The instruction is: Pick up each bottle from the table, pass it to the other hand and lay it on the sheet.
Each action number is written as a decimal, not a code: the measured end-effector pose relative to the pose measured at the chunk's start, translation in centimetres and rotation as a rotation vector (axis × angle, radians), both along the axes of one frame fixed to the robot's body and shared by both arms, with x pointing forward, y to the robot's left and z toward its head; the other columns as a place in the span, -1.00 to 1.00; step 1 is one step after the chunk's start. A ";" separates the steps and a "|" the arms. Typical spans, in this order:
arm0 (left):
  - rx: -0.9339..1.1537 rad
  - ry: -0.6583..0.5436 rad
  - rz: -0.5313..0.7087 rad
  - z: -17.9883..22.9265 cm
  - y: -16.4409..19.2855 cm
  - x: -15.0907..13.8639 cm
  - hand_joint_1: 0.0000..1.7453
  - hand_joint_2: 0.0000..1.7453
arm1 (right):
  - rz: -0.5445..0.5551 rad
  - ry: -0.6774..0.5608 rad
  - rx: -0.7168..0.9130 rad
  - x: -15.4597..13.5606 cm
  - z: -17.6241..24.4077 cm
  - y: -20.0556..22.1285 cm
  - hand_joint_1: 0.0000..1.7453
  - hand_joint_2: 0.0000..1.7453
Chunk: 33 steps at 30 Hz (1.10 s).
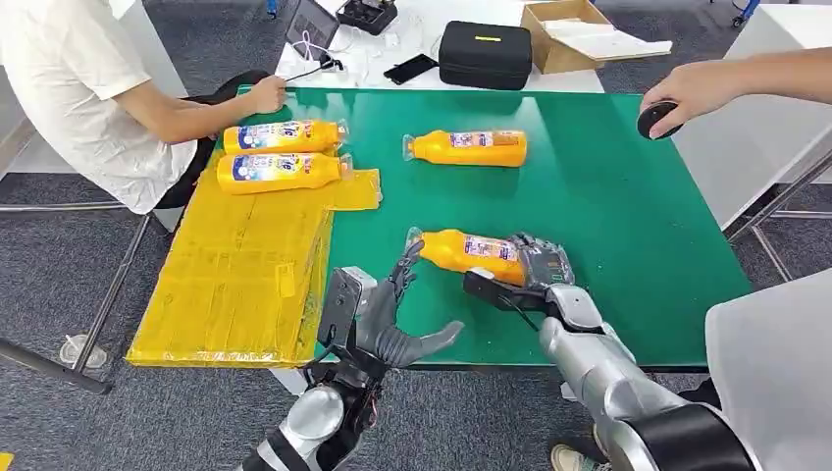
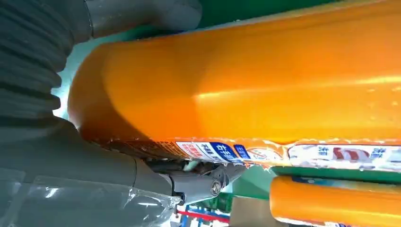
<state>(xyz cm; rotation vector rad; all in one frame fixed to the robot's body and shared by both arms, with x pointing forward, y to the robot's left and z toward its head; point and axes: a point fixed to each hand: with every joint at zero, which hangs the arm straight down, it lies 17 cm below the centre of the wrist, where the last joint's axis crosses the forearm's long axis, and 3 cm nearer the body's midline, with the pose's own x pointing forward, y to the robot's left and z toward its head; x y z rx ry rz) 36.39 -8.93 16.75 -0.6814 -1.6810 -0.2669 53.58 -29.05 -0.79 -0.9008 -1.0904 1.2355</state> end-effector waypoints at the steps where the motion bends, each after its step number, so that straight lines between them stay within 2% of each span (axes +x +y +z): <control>1: -0.002 0.006 -0.003 0.0 0.0 0.0 -1.00 1.00 | -0.005 0.014 -0.002 0.0 -0.1 -0.1 1.00 1.00; 7: -0.005 0.013 -0.009 0.0 -0.1 0.1 -1.00 1.00 | -0.039 0.092 -0.006 -0.2 -1.0 -1.2 1.00 1.00; 13: 0.001 -0.001 0.015 0.1 0.2 0.3 -1.00 1.00 | -0.042 0.082 0.069 -0.2 -0.9 -1.1 1.00 1.00; 19: -0.001 -0.008 0.051 0.1 0.8 0.7 -1.00 1.00 | -0.077 -0.025 0.409 0.2 1.0 0.2 1.00 1.00; 23: -0.001 -0.009 0.058 0.1 0.9 0.7 -1.00 1.00 | -0.100 -0.054 0.490 0.2 1.4 0.7 1.00 1.00; 28: -0.003 -0.002 0.143 -0.5 2.5 1.1 -1.00 1.00 | -0.068 -0.216 0.756 -0.3 4.0 3.1 0.92 1.00; 29: -0.006 -0.003 0.152 -0.6 2.8 1.0 -1.00 1.00 | -0.065 -0.249 0.822 -0.6 4.5 3.7 1.00 1.00; 33: -0.048 0.043 0.137 -1.4 3.4 0.4 -1.00 1.00 | -0.098 -0.362 1.078 -1.9 6.6 5.4 1.00 1.00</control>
